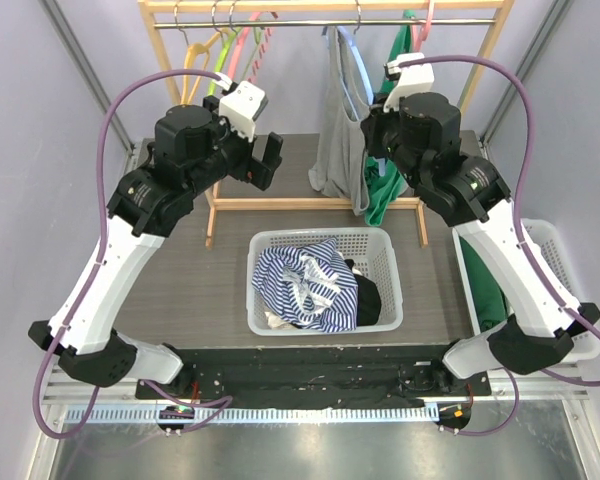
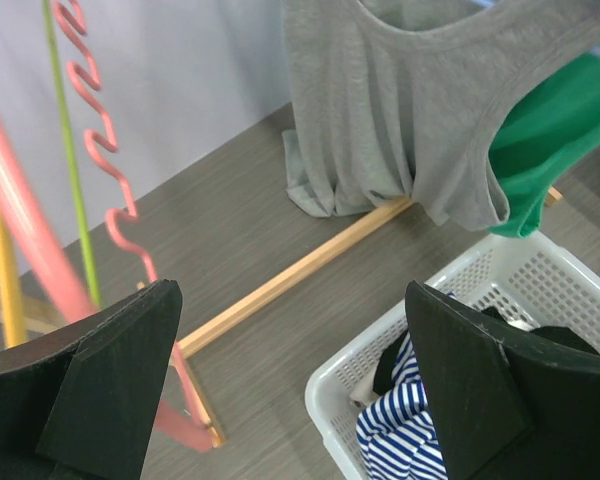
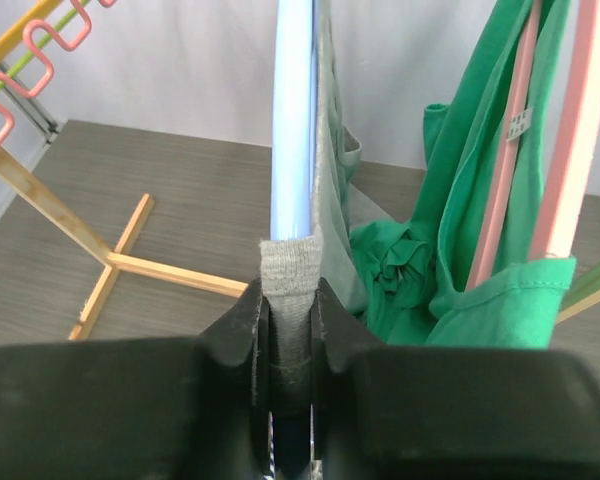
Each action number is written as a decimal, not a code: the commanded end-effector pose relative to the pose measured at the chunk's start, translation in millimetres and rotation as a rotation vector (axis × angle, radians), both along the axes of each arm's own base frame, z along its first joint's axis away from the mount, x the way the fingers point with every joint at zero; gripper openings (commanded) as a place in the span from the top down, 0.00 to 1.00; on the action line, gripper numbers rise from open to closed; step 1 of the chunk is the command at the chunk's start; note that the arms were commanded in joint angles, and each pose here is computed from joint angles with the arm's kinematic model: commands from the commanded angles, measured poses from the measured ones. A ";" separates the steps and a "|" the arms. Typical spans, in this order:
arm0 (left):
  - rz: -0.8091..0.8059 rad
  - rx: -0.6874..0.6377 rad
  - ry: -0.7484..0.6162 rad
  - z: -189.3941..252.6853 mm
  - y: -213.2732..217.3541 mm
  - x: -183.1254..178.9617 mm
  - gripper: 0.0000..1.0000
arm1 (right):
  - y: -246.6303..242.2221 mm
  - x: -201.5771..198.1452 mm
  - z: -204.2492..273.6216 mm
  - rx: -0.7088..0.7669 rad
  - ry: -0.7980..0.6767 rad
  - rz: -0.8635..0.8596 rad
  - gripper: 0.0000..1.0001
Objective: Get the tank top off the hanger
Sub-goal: Pick up the hanger from the clothesline.
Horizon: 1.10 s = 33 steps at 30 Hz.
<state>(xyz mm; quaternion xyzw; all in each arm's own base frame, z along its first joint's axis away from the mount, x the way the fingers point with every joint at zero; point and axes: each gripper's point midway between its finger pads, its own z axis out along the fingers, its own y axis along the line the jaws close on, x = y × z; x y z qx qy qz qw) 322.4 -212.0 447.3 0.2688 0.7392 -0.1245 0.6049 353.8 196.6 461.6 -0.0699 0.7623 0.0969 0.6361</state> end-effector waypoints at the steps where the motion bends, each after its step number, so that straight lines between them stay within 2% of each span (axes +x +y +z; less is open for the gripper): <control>1: -0.064 -0.079 -0.042 23.0 -7.9 -10.9 0.00 | -10.8 -9.8 30.1 0.057 -0.108 -0.006 0.99; 8: -0.149 -0.046 -0.013 13.7 -10.1 -26.4 0.00 | -19.7 -9.7 48.3 -0.006 -0.243 -0.008 0.99; 13: -0.156 -0.031 -0.009 11.6 -6.9 -28.3 0.00 | -25.9 -6.9 70.7 0.010 -0.361 -0.045 0.99; 18: -0.150 -0.036 -0.006 12.1 -6.3 -26.7 0.00 | -29.5 -9.9 91.3 0.074 -0.463 -0.062 0.99; 19: -0.150 -0.035 -0.001 10.5 -6.7 -25.6 0.00 | -27.7 -7.3 84.0 0.075 -0.462 -0.063 0.99; 29: -0.138 -0.034 0.006 8.3 -3.7 -24.3 0.01 | -38.7 -19.6 101.6 0.278 -0.635 -0.101 0.99; 33: -0.133 -0.036 0.009 6.9 -2.3 -23.5 0.00 | -33.1 -20.4 108.1 0.284 -0.647 -0.071 0.99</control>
